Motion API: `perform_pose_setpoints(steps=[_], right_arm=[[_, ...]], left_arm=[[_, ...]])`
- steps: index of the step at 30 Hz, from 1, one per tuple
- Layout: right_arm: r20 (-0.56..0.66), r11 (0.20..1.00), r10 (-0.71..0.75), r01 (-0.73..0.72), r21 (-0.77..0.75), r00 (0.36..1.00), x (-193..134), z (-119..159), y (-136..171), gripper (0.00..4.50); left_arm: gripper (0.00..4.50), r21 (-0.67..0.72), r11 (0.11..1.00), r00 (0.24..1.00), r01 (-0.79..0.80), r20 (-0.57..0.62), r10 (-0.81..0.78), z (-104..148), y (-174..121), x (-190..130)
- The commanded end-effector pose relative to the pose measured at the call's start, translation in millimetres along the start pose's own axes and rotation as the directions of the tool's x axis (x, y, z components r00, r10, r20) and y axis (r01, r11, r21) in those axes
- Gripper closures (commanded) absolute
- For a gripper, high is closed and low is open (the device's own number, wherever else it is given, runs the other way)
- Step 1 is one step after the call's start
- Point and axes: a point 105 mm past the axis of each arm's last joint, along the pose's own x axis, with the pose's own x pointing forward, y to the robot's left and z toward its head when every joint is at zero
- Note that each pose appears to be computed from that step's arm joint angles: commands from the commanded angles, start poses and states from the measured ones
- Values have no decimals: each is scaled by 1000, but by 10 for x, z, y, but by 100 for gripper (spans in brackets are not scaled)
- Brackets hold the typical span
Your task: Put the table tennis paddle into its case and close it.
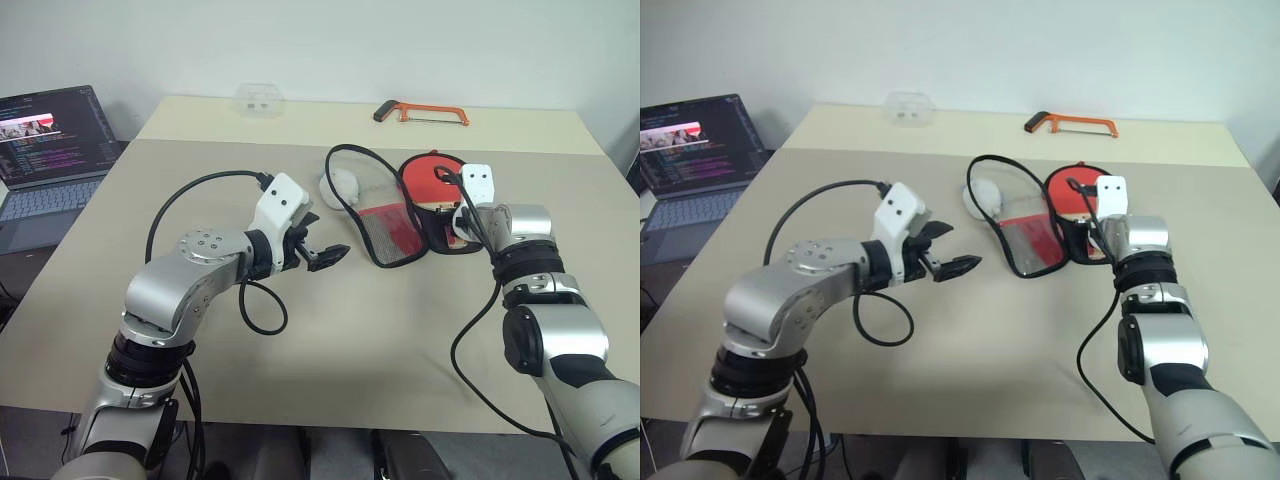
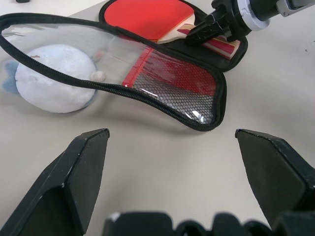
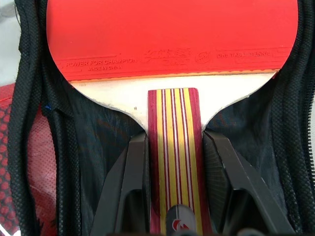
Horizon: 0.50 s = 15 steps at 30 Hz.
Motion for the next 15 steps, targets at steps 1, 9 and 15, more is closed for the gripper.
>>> perform_pose_setpoints(steps=[1, 9, 15], right_arm=[[30, 1000, -20, 20, -7, 999, -44, 106, -69, 217], [68, 1000, 17, -15, -27, 998, -262, 349, -83, 4], [127, 996, 33, -21, -92, 991, -680, 587, -203, 4]], left_arm=[[0, 31, 999, 999, -31, 36, 30, 104, 53, -84], [0, 44, 998, 999, -41, 31, 40, 102, 139, -138], [0, 56, 997, 998, -60, 6, 59, 32, 253, -203]])
